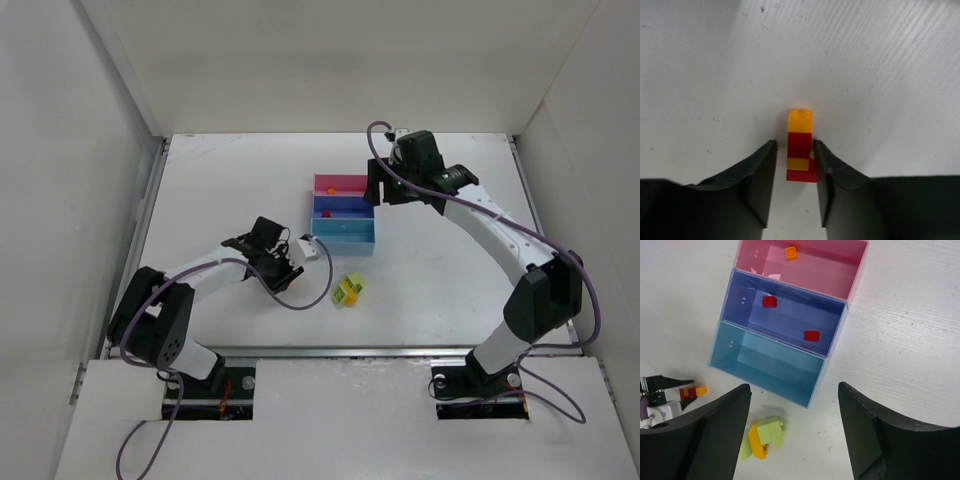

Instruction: Sort the legos into containers by color

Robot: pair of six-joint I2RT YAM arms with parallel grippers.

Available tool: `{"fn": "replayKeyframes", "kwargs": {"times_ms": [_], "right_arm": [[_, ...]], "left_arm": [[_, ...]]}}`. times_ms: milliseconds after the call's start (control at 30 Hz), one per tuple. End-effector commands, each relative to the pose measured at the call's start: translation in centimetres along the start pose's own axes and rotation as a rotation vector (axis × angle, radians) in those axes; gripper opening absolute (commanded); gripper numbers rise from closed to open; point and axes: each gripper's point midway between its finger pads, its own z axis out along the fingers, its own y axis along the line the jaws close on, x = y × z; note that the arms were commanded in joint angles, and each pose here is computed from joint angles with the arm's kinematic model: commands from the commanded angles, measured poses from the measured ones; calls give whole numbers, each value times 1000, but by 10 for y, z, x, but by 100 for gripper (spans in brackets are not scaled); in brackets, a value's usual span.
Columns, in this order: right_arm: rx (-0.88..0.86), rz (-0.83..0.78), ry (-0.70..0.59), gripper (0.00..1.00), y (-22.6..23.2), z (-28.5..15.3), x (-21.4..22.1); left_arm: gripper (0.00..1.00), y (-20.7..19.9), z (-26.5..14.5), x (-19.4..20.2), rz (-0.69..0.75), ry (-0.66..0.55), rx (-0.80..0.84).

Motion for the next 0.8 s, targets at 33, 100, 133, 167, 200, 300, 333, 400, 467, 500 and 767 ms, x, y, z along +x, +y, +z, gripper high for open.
{"fn": "replayKeyframes", "kwargs": {"times_ms": [33, 100, 133, 167, 200, 300, 333, 400, 467, 500, 767], "right_arm": [[-8, -13, -68, 76, 5, -17, -16], [-8, -13, -69, 76, 5, -17, -16], [-8, -13, -69, 76, 4, -19, -15], [-8, -13, -69, 76, 4, -19, -14], [-8, -13, -69, 76, 4, -19, -14], [-25, -15, -84, 76, 9, -26, -22], [-30, -10, -83, 76, 7, -27, -22], [-66, -13, -99, 76, 15, -32, -30], [-97, -11, -112, 76, 20, -39, -39], [-100, -12, -121, 76, 21, -41, -43], [-338, 57, -178, 75, 53, -69, -66]], "left_arm": [[24, 0, 7, 3, -18, 16, 7], [15, -1, 6, 5, -29, 24, 11], [14, -3, 7, 4, -30, 18, 20], [11, -1, 3, 0, -27, 9, 15], [6, -6, 3, 2, -31, 16, 34], [0, -1, -19, -24, -18, -36, 32], [0, 0, -24, -30, -15, -45, 27], [0, 9, -43, -48, -22, -75, 4], [0, 9, -57, -63, -14, -106, 11], [0, 15, -73, -83, 2, -152, -6], [0, 30, -144, -177, 13, -355, -59]]}}
